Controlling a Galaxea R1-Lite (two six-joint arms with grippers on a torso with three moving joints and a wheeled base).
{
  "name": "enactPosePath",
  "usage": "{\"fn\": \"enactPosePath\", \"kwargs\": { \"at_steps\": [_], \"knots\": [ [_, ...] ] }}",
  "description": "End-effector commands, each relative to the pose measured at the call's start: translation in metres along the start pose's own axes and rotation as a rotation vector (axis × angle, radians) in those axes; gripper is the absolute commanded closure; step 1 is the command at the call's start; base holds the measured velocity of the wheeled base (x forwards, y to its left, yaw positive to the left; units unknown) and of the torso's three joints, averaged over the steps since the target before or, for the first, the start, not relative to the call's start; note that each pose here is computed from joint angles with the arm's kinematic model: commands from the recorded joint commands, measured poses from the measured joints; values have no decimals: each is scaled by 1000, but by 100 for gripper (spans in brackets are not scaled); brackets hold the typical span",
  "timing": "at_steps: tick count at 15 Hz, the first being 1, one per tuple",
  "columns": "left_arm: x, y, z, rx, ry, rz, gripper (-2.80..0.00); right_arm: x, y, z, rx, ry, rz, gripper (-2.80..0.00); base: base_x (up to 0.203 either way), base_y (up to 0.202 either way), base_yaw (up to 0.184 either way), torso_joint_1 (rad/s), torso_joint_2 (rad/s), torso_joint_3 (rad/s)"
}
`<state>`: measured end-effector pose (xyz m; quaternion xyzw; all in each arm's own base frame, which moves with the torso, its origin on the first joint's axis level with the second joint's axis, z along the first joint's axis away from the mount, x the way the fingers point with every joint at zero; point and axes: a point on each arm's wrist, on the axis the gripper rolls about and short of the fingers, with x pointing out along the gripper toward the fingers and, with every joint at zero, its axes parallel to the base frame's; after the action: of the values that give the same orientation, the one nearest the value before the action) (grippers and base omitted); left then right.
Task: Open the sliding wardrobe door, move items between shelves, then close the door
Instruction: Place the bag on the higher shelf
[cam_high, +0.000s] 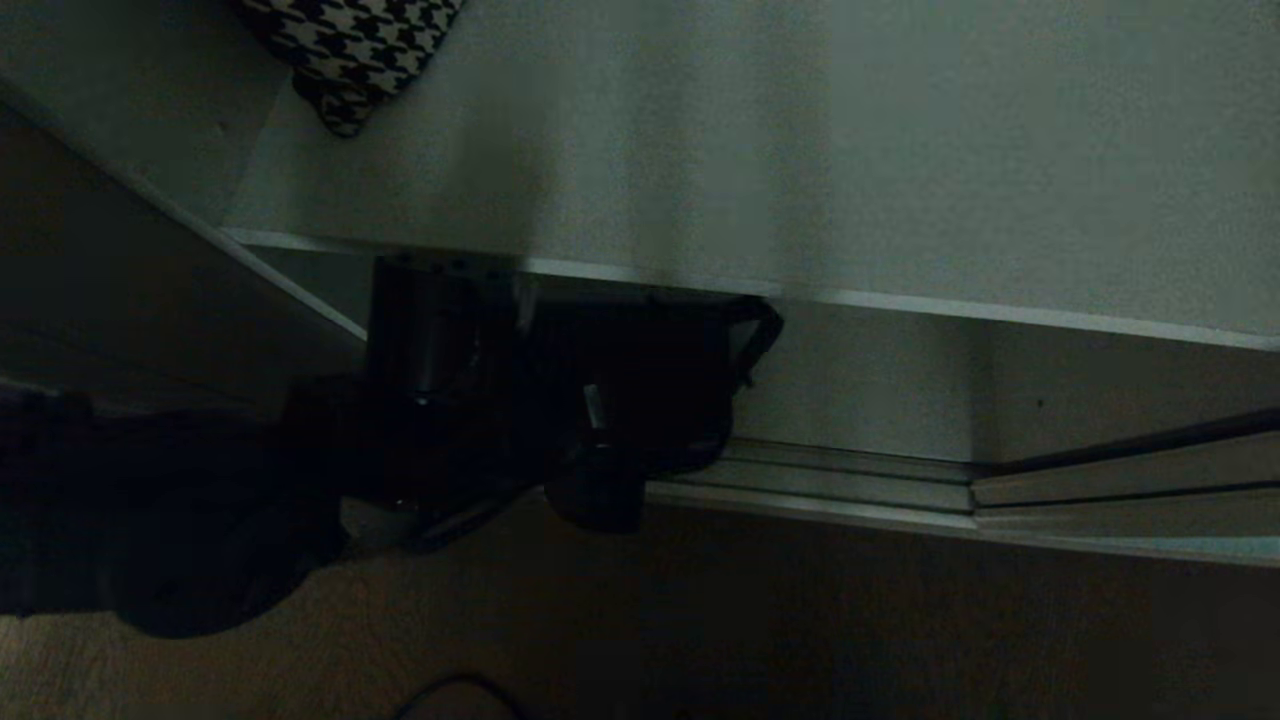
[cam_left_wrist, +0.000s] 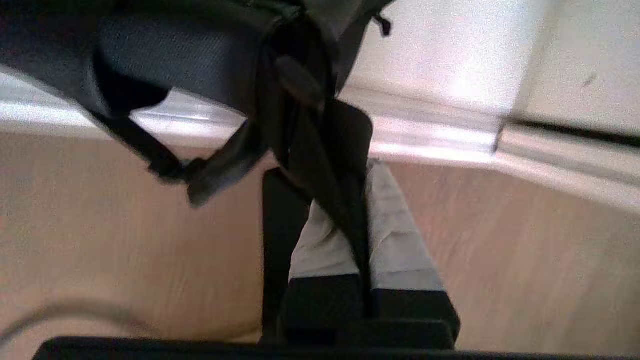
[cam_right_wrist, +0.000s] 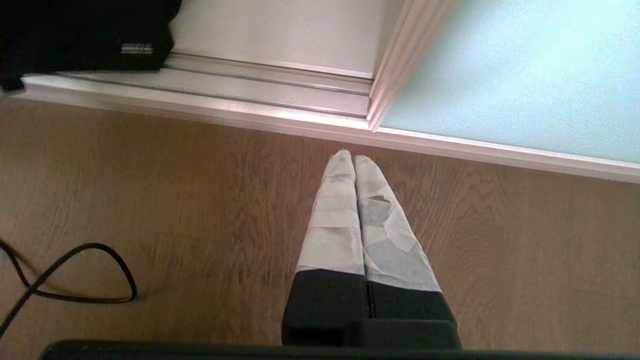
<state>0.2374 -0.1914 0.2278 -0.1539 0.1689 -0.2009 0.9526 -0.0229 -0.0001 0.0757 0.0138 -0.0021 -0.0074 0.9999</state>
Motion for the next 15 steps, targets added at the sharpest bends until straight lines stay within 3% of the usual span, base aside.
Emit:
{"fn": "enactPosePath", "kwargs": {
  "at_steps": [1, 7, 15],
  "knots": [
    [-40, -12, 17, -11, -67, -58, 0, 0, 0, 0, 0, -1, -1, 0, 0, 0, 0, 0, 0, 0],
    [-103, -29, 22, 14, -92, -72, 0, 0, 0, 0, 0, -1, -1, 0, 0, 0, 0, 0, 0, 0],
    [-149, 2, 1, 56, -45, -69, 0, 0, 0, 0, 0, -1, -1, 0, 0, 0, 0, 0, 0, 0]
  ]
}}
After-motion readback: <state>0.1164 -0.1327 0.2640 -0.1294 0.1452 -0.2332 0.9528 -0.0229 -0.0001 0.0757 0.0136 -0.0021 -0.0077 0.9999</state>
